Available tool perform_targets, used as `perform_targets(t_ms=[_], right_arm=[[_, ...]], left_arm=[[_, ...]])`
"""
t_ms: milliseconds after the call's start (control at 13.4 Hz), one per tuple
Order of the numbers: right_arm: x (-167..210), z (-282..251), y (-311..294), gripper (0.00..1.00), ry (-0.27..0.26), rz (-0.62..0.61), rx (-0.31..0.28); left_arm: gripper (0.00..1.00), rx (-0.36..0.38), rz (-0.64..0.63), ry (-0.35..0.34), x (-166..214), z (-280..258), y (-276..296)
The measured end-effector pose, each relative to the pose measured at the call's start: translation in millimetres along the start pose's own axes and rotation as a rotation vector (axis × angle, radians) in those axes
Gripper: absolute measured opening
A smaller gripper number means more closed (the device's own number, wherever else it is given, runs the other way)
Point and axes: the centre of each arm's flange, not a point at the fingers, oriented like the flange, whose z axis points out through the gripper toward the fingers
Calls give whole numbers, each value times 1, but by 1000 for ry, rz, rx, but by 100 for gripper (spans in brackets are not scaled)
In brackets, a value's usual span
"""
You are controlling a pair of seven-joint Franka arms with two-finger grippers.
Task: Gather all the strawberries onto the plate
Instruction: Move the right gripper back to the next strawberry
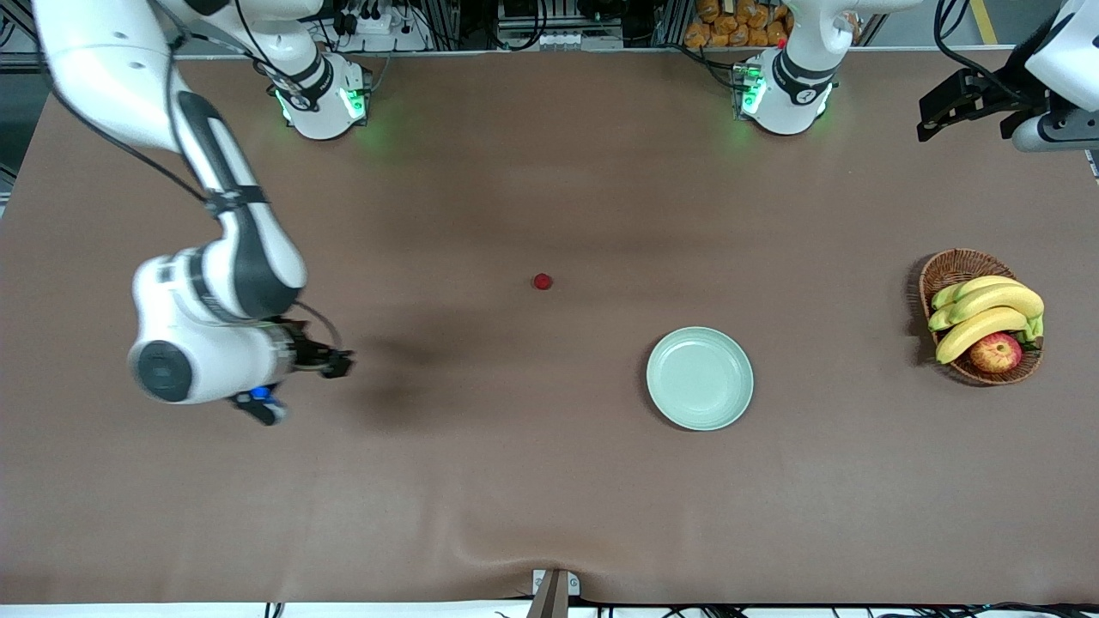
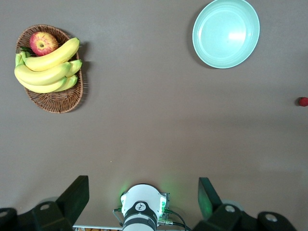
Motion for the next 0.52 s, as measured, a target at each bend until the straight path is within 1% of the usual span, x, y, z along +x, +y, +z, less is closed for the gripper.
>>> perform_targets(t_ms=[75,224,373,523], right_arm=[[9,-7,23,100,13,-61,-10],[31,-15,83,100,10,-172,0],[51,-11,148,100,18,-220,18],[66,1,197,100,46,-246,10]], left_arm=[[100,0,0,0,0,0,0],[100,0,-1,0,0,0,0],[100,0,-1,0,0,0,-1],[100,0,-1,0,0,0,-1]])
